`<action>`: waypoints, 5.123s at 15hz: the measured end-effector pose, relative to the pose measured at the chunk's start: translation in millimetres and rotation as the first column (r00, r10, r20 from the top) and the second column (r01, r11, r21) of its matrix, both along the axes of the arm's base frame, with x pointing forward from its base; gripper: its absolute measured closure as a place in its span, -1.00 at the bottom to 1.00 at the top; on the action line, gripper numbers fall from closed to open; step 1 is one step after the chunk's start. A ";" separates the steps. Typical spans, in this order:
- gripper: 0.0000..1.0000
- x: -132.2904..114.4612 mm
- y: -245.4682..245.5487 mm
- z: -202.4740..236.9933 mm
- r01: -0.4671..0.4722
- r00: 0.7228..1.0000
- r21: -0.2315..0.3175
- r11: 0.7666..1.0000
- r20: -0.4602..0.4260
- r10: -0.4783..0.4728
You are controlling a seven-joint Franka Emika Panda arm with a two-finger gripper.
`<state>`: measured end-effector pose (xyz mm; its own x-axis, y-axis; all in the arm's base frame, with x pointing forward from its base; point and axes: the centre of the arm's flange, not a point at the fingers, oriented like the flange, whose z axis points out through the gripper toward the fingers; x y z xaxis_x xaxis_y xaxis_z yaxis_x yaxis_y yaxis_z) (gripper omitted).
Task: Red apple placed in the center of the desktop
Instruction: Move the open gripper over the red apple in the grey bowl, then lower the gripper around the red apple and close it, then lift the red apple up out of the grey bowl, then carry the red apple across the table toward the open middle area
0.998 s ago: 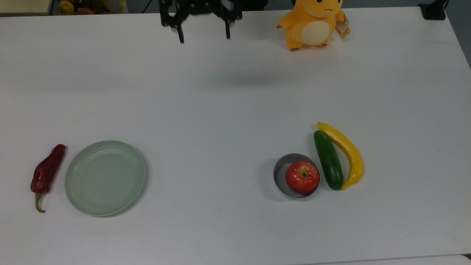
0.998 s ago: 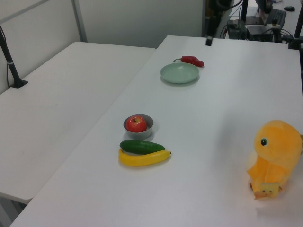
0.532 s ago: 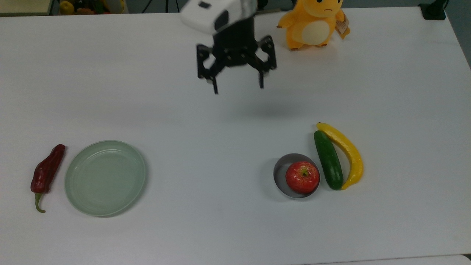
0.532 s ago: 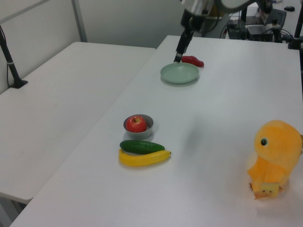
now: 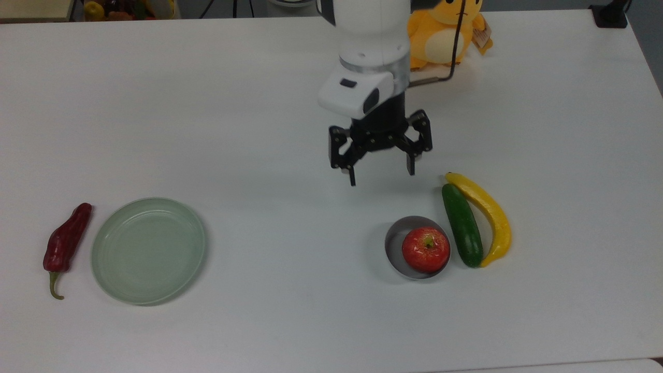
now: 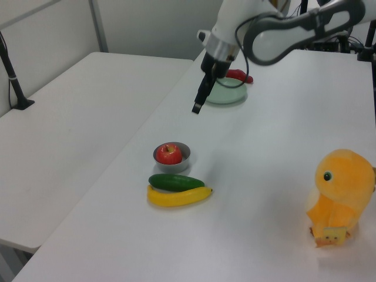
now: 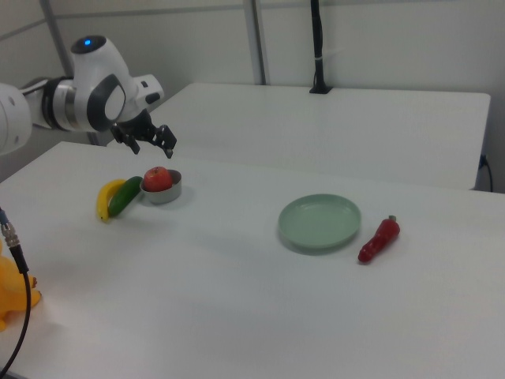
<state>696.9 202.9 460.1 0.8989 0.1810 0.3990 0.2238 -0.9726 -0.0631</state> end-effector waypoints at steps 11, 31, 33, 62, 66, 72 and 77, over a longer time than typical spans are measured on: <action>-1.00 24.4 54.7 -89.7 0.001 0.996 0.027 1.000 0.087 -0.004; -1.00 31.0 84.2 -144.4 -0.060 0.976 -0.011 0.998 0.207 0.061; -0.98 31.3 84.7 -143.9 -0.063 0.975 -0.015 0.998 0.212 0.065; -0.50 -36.0 -9.3 99.2 0.118 0.975 -0.033 0.992 0.195 -0.109; -0.50 -65.4 -49.9 115.0 0.192 0.981 -0.065 0.979 0.033 -0.190; -0.50 -108.8 -101.8 93.4 0.122 0.974 -0.146 0.982 -0.175 -0.147; -0.50 -122.2 -151.4 44.4 0.040 0.947 -0.188 0.981 -0.307 -0.097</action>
<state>574.7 51.5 504.6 0.9857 0.1563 0.0624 0.1530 -0.9867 0.0550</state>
